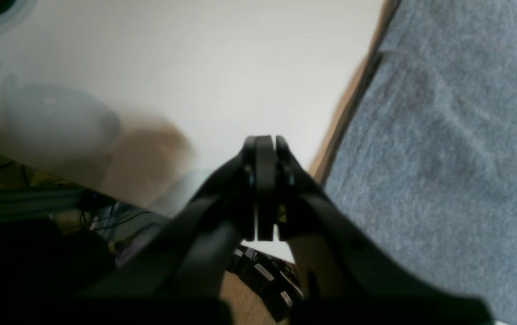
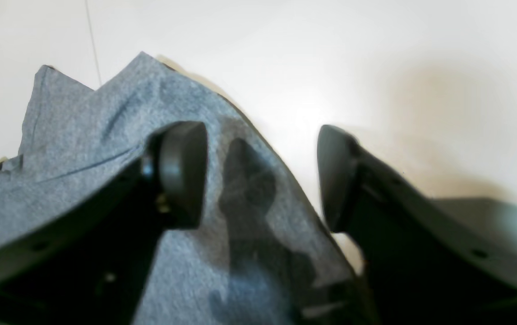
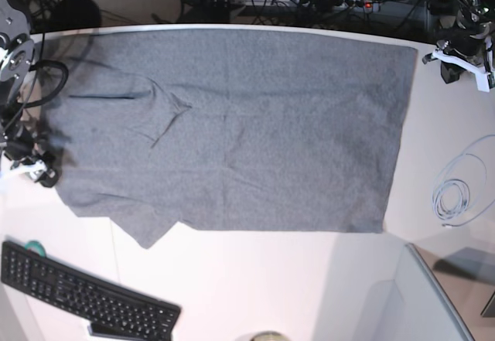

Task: Layout the t-shirt on the table in an organized manner, then fold the t-shirt properly
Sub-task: 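Move the right gripper to the shirt side and grasp its hem corner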

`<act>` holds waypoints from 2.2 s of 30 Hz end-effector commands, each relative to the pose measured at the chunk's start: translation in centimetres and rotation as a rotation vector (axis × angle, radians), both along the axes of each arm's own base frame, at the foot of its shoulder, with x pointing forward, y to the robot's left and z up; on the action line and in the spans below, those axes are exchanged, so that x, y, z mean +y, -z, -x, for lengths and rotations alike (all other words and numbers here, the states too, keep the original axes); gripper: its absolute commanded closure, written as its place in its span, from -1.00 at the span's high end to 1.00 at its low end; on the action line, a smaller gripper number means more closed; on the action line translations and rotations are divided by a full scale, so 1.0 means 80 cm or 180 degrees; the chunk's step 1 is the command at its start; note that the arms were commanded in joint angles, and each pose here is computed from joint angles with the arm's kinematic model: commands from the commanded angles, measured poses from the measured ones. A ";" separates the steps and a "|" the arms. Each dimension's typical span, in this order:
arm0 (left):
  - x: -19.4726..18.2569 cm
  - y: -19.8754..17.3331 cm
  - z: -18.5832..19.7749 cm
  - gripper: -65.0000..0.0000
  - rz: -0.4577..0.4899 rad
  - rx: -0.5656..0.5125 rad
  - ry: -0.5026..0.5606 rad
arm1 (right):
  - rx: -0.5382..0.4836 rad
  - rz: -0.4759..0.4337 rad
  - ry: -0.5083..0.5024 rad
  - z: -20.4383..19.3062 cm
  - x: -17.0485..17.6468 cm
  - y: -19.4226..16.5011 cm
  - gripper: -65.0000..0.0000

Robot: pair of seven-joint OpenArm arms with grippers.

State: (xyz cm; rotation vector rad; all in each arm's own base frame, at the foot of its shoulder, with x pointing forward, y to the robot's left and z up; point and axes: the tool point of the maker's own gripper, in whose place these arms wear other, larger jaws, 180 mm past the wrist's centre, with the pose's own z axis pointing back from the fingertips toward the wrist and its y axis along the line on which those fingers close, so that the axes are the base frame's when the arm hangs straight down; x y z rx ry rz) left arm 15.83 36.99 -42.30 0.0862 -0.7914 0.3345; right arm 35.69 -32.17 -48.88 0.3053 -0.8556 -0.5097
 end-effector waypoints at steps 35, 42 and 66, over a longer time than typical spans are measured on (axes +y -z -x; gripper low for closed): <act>0.006 -0.011 -0.003 -1.00 -0.0078 -0.0069 0.0021 | 0.0076 0.0288 -0.0461 -0.025 0.003 -0.023 -0.97; 0.006 -0.011 -0.005 -1.00 -0.0078 -0.0083 0.0021 | 0.0100 0.0307 -0.0485 -0.016 0.001 -0.019 -0.97; -0.008 0.007 -0.007 -1.00 0.0057 -0.0007 0.0089 | 0.0181 0.1265 -0.1375 0.043 0.083 -0.099 -0.98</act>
